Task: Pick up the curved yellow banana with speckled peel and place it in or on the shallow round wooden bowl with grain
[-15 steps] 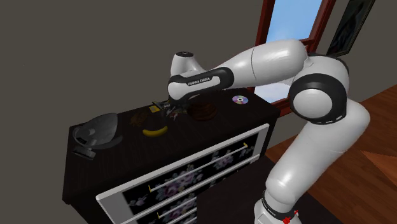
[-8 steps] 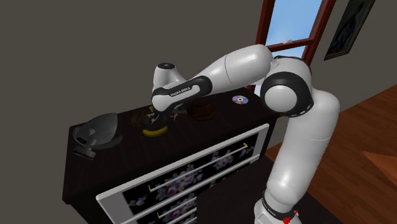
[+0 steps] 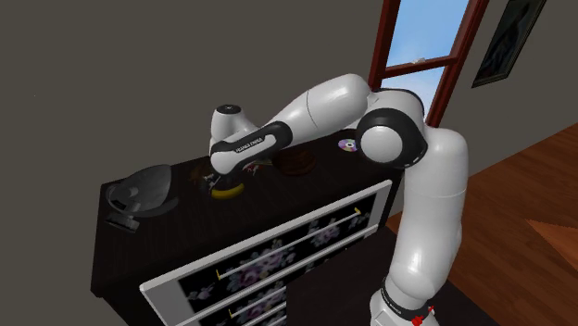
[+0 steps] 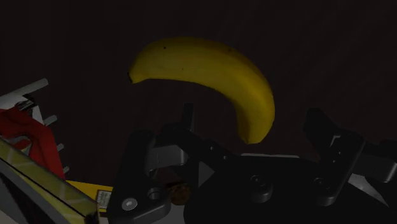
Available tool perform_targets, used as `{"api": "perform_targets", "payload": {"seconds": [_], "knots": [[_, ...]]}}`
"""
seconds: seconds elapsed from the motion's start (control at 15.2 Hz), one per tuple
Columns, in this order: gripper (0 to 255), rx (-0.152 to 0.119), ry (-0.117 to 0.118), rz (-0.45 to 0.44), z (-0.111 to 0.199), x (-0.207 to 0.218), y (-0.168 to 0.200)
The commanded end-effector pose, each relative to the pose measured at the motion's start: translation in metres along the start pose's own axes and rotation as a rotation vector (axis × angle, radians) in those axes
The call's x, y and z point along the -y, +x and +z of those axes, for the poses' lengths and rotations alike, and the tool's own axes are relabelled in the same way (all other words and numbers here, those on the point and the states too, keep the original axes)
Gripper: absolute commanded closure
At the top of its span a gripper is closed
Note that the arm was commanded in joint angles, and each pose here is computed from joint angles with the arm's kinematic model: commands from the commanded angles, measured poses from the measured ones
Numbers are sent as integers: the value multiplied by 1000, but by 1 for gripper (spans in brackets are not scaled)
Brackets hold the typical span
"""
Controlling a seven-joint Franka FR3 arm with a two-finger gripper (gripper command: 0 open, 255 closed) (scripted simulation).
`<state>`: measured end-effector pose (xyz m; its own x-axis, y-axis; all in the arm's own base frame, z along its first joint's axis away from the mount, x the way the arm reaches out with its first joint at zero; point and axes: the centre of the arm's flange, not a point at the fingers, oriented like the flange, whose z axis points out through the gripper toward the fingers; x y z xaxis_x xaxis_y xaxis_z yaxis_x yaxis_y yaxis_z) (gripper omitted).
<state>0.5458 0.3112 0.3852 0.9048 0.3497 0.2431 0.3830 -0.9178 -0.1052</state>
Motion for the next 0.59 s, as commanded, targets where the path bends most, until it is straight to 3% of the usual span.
{"api": "perform_targets", "payload": {"seconds": [0.0,0.53], "knots": [[0,0,0,0,11,1,-1],[0,0,0,0,20,1,-1]]}}
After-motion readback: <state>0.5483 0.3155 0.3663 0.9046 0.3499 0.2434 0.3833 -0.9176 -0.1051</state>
